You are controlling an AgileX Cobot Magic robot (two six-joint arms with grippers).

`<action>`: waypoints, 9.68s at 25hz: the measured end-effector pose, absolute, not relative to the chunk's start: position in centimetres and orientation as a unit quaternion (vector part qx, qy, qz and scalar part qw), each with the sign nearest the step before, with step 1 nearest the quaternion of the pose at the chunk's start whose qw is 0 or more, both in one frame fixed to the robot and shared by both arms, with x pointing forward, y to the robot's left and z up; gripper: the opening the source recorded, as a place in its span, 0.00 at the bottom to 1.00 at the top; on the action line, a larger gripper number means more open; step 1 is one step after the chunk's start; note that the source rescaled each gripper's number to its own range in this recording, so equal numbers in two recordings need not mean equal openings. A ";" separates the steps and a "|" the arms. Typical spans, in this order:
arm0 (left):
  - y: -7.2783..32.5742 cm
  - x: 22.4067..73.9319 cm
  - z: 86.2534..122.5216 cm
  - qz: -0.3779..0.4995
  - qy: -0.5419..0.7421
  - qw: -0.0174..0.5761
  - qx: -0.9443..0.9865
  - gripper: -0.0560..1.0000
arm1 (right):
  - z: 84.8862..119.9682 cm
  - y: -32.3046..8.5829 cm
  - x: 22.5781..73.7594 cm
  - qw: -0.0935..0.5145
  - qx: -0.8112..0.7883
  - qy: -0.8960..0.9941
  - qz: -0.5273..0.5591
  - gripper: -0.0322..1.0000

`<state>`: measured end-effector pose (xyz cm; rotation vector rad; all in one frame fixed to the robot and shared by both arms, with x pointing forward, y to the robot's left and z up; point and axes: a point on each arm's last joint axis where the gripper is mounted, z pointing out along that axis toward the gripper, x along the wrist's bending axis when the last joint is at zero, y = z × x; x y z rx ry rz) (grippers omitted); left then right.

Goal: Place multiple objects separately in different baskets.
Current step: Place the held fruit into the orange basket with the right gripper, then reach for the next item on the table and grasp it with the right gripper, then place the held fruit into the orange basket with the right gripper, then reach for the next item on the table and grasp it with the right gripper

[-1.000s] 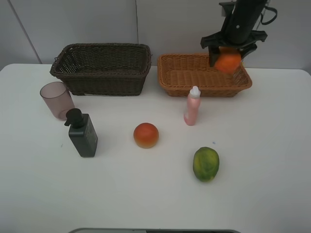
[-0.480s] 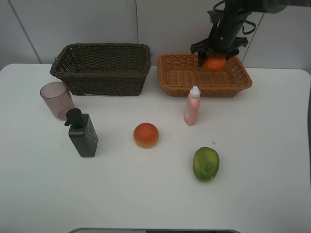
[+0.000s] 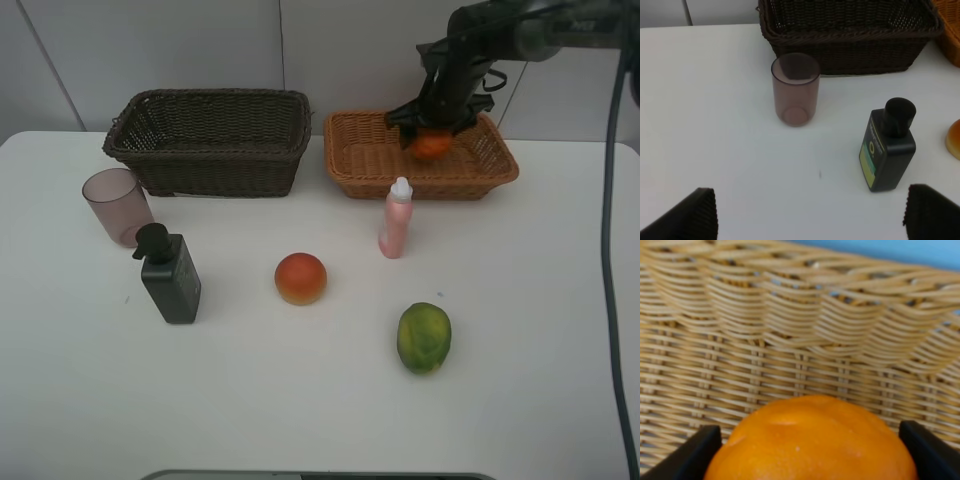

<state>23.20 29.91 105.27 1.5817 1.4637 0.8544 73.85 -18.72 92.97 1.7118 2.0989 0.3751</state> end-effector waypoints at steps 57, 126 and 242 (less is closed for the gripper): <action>29.9 23.2 105.3 0.338 0.579 0.400 0.625 0.97 | 96.6 -15.7 47.8 0.085 0.652 0.751 0.062 1.00; 29.9 23.2 105.3 0.338 0.579 0.400 0.625 0.97 | 88.0 -14.0 46.7 0.043 0.703 0.709 0.029 0.45; 29.9 23.2 105.3 0.338 0.579 0.400 0.625 0.97 | 101.5 -12.4 58.1 0.102 0.656 0.739 0.109 0.91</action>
